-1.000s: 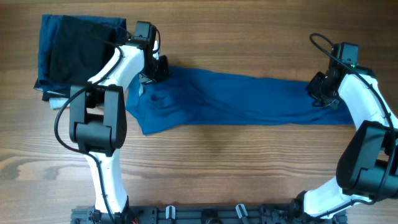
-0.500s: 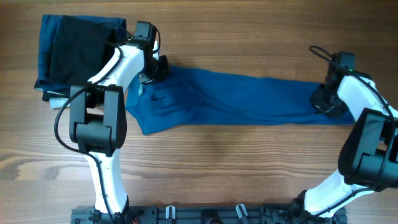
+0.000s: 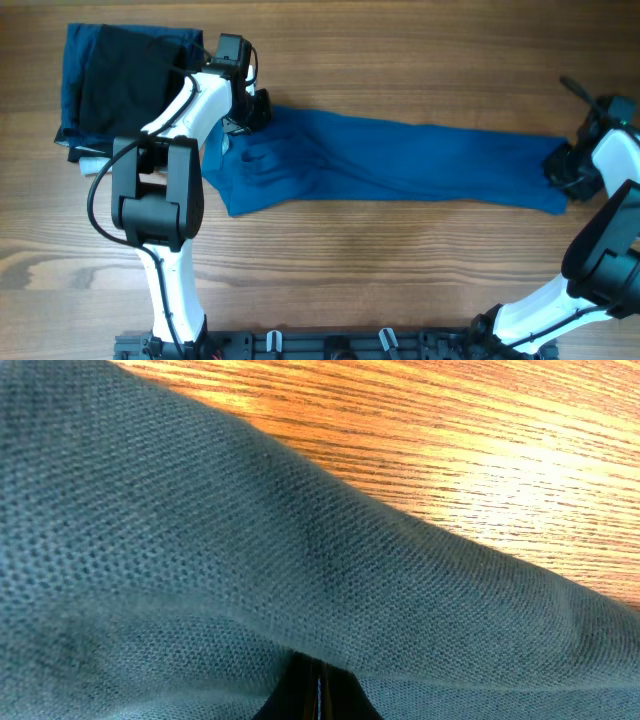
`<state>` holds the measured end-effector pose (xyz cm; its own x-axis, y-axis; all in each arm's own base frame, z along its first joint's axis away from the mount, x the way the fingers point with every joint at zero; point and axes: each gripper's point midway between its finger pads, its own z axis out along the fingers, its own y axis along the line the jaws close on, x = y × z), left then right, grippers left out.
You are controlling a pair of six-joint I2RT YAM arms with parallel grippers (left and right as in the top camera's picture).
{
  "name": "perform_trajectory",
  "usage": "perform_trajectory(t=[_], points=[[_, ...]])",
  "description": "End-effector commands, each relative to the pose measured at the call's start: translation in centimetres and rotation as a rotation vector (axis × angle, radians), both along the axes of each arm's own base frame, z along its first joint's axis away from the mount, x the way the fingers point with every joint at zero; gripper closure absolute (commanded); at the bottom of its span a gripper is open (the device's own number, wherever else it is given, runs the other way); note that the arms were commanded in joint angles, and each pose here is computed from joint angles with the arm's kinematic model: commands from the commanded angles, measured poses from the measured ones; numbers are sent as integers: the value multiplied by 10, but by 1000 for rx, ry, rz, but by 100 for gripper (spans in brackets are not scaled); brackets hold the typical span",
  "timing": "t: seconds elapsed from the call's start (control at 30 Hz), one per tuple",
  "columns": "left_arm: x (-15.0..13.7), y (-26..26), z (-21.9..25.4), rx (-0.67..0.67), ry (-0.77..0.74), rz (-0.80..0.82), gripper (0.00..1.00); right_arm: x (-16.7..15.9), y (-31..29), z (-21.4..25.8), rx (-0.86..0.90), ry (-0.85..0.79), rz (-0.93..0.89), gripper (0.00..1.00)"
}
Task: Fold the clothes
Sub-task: 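Grasp the polo strip's right end with the right gripper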
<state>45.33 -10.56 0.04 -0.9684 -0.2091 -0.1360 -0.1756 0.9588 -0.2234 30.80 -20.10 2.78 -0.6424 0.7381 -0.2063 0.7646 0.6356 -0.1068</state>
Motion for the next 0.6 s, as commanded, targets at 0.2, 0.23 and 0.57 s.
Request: perform_trajectory(t=[0.2,0.23,0.57], points=[[-19,49,-48,181,106,42,91,61,-19,50,139,-396,352,57],[-19,49,-48,181,106,42,91,60,-25,51,117,-400,380,57],[-20,49,-48,181,108,42,92,75,-13,32,186,-469,543,57]])
